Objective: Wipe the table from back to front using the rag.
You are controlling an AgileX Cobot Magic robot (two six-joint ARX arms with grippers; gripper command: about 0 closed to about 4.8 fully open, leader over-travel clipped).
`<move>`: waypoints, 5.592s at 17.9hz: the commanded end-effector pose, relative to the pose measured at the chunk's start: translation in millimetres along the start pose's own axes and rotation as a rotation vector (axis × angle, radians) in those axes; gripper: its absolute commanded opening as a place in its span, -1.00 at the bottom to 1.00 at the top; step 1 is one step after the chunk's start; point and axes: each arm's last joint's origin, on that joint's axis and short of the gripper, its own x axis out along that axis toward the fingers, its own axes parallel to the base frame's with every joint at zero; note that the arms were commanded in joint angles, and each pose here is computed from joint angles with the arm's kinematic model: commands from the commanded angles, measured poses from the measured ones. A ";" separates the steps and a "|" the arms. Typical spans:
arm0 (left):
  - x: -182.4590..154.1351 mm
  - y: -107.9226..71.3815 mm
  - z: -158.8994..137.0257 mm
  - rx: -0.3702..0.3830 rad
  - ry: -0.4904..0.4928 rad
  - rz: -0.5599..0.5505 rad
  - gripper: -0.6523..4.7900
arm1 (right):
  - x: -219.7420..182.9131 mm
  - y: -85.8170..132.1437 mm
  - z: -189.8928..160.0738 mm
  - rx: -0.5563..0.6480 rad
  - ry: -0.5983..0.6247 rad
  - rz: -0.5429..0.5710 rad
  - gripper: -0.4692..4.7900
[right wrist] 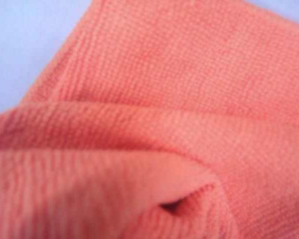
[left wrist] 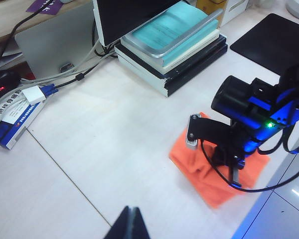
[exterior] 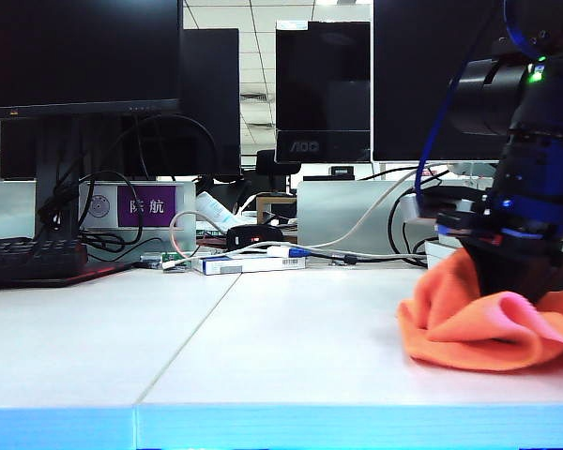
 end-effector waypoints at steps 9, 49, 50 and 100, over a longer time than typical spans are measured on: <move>-2.3 -0.5 2.6 0.007 -0.021 -0.003 -0.77 | 4.1 39.4 -9.0 0.081 0.117 0.030 -0.84; -1.9 -0.9 -1.8 -0.006 0.022 -0.009 -0.77 | 38.3 -37.4 83.3 0.207 -0.392 -0.250 -0.84; -1.9 -1.0 -2.1 -0.007 0.025 -0.009 -0.77 | 40.9 -38.1 86.0 0.203 -0.386 -0.247 -0.84; -2.4 -1.6 -6.1 -0.017 0.066 -0.014 -0.77 | 102.1 -103.9 226.8 0.133 -0.622 -0.372 -0.84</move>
